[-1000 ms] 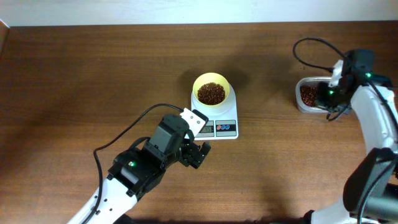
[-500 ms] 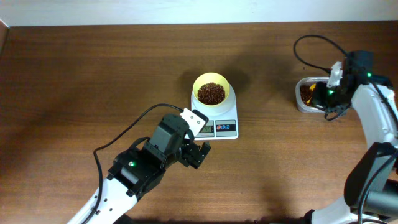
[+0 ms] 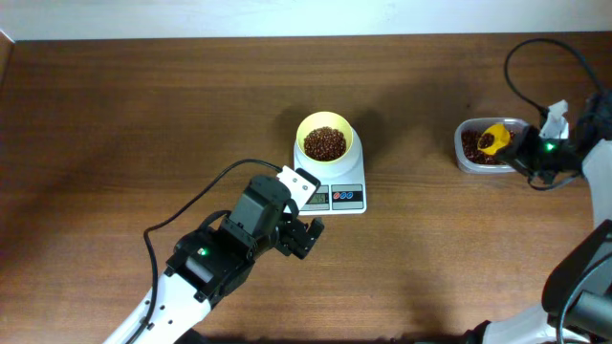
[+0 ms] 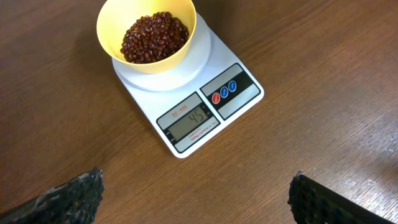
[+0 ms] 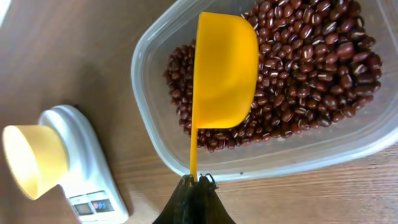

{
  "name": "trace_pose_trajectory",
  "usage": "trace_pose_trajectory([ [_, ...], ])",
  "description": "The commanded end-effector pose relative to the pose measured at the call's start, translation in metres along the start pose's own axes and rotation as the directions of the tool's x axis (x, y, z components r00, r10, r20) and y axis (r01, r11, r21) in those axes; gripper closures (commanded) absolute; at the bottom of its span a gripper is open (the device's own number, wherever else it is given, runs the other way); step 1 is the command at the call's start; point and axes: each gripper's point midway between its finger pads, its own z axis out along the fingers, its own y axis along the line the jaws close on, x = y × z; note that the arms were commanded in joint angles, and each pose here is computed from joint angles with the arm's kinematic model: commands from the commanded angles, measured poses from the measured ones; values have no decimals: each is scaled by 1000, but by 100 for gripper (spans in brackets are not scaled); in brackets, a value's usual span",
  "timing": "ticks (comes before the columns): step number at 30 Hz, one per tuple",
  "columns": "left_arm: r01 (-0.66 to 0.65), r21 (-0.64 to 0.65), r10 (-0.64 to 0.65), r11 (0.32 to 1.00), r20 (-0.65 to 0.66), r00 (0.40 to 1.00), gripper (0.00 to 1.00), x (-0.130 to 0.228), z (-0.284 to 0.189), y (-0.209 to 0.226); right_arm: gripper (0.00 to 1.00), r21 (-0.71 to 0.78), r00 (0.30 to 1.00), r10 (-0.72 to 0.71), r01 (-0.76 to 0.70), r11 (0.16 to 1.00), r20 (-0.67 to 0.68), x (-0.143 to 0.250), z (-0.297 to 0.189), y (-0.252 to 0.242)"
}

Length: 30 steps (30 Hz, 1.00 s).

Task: Scoop item into bowl and weigh 50g on scale
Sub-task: 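Dip the yellow scoop into the bean tub and lift it, right gripper, then carry the filled scoop with the right gripper over the yellow bowl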

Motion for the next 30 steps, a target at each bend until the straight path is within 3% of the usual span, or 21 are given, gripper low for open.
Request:
trace_pose_trajectory([
  [1, 13, -10, -13, 1000, 7, 1000, 1, 0, -2, 3, 96, -128, 1000, -26, 24, 991, -10, 3, -8, 7],
  [16, 13, -10, -13, 1000, 7, 1000, 1, 0, -2, 3, 96, -429, 996, -93, 79, 900, -12, 15, -27, 54],
  [30, 13, -11, -13, 1000, 7, 1000, 1, 0, -2, 3, 96, -542, 901, -426, 320, 777, -79, 72, 34, 180],
])
